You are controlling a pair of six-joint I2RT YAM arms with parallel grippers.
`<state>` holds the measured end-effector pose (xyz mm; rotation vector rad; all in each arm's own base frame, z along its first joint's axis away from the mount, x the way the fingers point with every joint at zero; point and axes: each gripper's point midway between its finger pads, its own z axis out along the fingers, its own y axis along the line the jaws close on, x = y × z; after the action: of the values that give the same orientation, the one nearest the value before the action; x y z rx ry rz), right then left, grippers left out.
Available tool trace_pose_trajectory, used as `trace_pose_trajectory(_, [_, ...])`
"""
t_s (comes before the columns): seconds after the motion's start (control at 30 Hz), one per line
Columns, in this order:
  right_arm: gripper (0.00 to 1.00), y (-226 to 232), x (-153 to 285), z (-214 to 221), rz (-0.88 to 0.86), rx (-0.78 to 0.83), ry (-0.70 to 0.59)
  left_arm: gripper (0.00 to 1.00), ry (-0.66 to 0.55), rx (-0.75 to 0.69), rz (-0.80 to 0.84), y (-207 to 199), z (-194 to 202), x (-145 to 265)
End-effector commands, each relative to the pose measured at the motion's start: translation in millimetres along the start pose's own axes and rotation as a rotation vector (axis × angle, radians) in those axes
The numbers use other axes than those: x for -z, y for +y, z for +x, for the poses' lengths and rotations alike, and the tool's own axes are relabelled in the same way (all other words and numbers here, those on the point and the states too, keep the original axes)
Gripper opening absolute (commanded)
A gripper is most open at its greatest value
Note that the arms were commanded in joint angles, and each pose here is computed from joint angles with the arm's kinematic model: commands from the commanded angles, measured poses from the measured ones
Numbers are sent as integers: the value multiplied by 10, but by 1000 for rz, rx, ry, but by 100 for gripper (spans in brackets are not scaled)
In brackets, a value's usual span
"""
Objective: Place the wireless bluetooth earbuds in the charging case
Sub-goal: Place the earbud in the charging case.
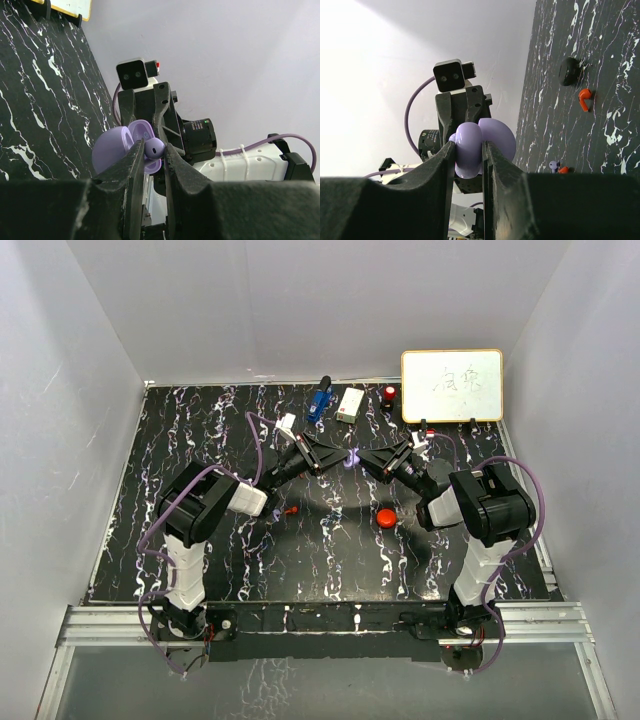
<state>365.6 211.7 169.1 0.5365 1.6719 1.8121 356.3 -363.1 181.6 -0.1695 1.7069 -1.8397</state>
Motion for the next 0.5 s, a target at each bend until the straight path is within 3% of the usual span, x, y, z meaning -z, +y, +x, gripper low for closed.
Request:
trace_pose_trajectory(0.0, [0, 430, -36, -30, -171, 111, -4, 0, -76, -170, 280, -719, -150, 31])
trace_pose_trajectory(0.47, [0, 445, -28, -12, -180, 106, 1, 0, -82, -202, 301, -822, -162, 51])
